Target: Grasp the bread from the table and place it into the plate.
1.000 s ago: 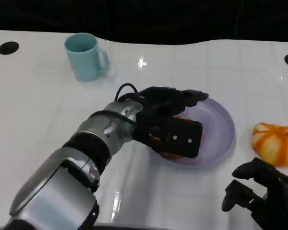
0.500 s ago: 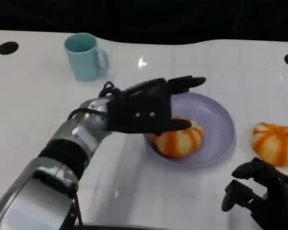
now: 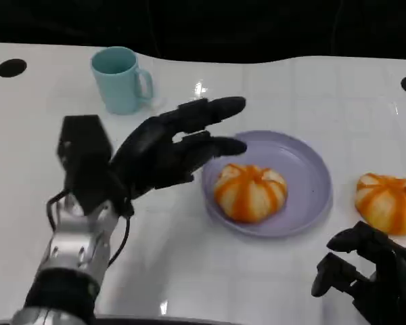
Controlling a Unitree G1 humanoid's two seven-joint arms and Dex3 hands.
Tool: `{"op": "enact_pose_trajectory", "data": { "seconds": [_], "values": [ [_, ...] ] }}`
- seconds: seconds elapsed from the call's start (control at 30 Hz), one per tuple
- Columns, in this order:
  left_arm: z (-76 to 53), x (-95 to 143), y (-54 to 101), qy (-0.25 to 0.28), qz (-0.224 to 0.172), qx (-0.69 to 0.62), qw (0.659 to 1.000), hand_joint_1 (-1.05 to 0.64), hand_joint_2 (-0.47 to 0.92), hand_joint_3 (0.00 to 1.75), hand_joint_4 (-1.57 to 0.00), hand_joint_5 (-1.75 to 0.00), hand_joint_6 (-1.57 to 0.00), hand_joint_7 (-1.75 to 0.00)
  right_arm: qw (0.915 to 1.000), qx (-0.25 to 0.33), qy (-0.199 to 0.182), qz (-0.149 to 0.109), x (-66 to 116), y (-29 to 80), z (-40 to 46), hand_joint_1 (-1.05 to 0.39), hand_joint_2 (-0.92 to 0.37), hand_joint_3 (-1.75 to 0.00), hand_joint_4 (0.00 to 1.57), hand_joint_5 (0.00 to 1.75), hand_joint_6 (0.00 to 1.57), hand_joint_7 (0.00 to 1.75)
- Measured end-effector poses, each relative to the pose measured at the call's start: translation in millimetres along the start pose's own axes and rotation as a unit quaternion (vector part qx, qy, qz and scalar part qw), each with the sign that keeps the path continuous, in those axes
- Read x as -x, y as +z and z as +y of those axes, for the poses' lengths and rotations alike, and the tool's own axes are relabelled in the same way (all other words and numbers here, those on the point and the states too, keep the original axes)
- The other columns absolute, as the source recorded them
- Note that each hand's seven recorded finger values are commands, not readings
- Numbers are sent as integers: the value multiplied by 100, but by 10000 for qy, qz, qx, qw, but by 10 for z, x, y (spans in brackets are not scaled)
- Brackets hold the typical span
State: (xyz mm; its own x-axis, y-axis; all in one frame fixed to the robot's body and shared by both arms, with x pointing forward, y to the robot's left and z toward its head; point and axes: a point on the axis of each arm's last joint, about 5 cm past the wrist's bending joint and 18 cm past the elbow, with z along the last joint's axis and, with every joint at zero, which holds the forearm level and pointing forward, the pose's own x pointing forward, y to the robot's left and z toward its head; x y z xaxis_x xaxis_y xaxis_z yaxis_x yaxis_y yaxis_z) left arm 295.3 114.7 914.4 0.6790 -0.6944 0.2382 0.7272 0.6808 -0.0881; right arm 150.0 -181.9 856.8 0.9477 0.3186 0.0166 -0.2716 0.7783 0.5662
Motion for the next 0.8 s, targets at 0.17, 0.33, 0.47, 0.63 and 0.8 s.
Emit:
{"op": "enact_pose_trajectory", "data": {
  "seconds": [0.17, 0.33, 0.47, 0.63, 0.8],
  "values": [
    [-57, 270, -37, 593, -284, 967, 9931, -62, 92, 36, -67, -155, -75, -71, 10000, 9, 3, 15, 3, 4, -1, -53, -92, -21, 74, 152, 82, 96],
    [-166, 530, -54, 1057, -344, 1296, 9853, -59, 92, 49, -67, -174, -54, -144, 10000, -17, -11, 63, 7, 4, 0, -52, -92, -20, 75, 151, 83, 95],
    [-274, 703, -66, 1432, -613, 1859, 9701, -57, 92, 51, -73, -175, -55, -160, 10000, -22, -18, 68, 15, 3, 1, -52, -92, -21, 75, 151, 84, 94],
    [-451, 901, -154, 1823, -824, 2588, 9450, -54, 92, 52, -74, -175, -51, -174, 10000, -14, 0, 58, 13, 6, 2, -53, -92, -22, 75, 151, 85, 93],
    [-546, 1073, -206, 2045, -752, 2870, 9328, -54, 92, 49, -74, -175, -52, -175, 10000, 2, 9, 64, 16, 12, -4, -52, -92, -22, 76, 149, 85, 91]
  ]
}}
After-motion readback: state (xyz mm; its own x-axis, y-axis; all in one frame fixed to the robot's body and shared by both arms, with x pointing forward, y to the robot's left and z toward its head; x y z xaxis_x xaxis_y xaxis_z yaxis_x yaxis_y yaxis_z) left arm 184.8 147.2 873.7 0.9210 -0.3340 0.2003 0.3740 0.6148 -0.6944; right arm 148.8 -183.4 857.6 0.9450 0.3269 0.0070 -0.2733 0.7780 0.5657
